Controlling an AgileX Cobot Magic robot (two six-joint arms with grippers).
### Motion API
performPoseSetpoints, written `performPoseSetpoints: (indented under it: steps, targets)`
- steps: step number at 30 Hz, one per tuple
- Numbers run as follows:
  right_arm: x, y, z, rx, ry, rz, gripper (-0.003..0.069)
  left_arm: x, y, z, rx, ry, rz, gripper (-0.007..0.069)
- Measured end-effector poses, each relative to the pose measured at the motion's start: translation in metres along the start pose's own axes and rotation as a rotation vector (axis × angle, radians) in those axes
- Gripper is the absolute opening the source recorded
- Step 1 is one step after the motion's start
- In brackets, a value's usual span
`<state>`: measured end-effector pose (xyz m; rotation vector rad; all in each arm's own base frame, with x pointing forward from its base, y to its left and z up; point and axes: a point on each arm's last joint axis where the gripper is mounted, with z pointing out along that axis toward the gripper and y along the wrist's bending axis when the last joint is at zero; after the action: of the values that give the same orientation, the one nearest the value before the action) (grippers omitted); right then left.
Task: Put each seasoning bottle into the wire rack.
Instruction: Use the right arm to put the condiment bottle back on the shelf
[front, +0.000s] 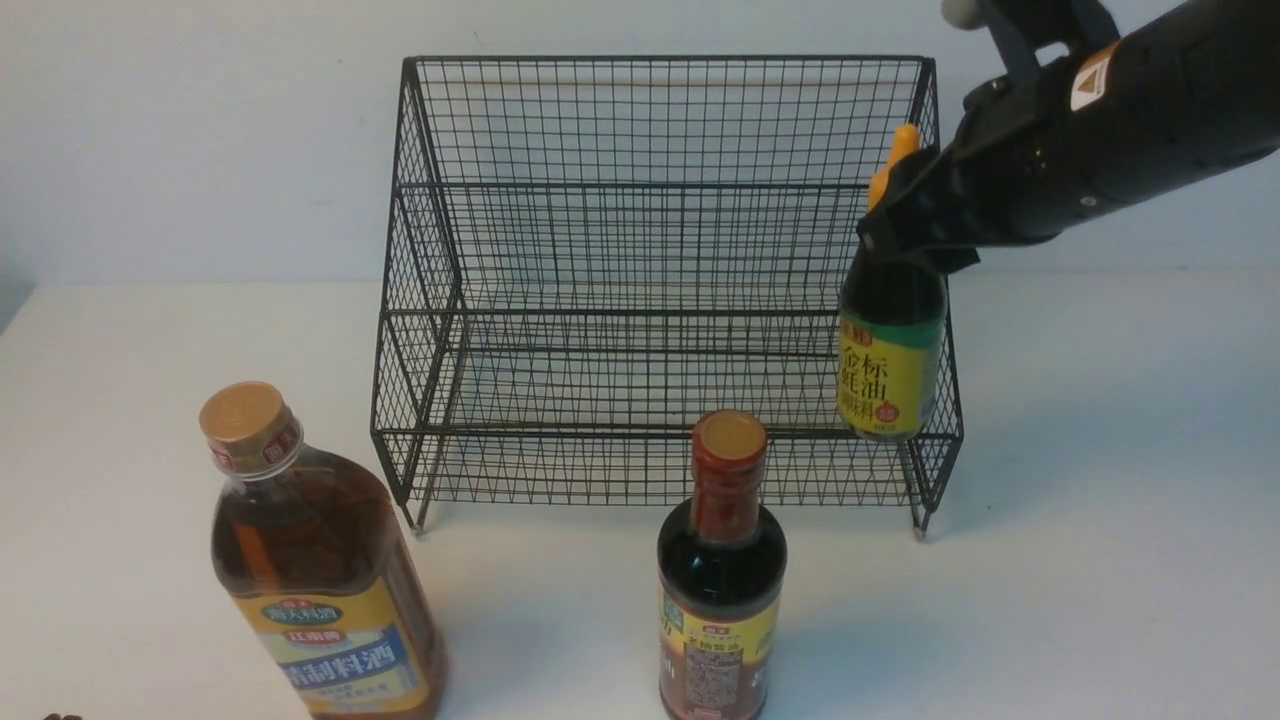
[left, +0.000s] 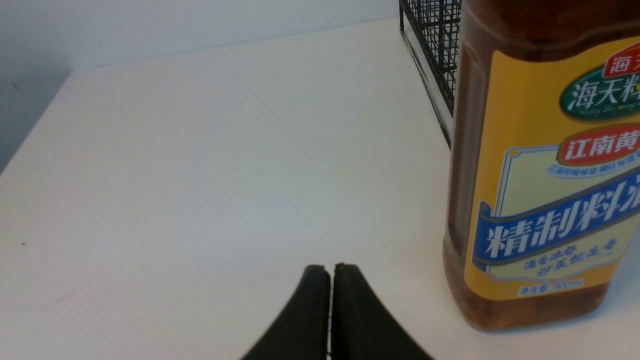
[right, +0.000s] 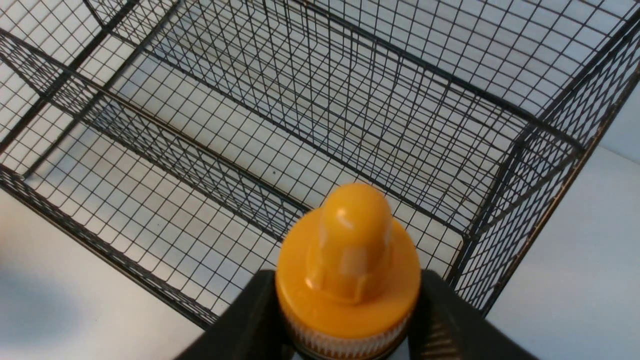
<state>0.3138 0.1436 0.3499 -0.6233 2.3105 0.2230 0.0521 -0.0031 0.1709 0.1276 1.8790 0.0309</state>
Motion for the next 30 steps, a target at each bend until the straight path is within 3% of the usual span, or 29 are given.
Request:
performPoseSetpoints:
  steps: [10, 17, 30]
  targets:
    - [-0.001, -0.001, 0.000, 0.006, -0.013, -0.003, 0.0301, 0.000, 0.000, 0.000, 0.000, 0.000, 0.000, -0.0008]
    - [0.010, -0.018, 0.010, 0.041, 0.065, 0.024, 0.0301, 0.000, 0.000, 0.000, 0.000, 0.000, 0.000, -0.0008]
    - [0.015, -0.024, 0.014, 0.015, 0.099, 0.088, 0.0301, 0.000, 0.000, 0.000, 0.000, 0.000, 0.000, -0.0008]
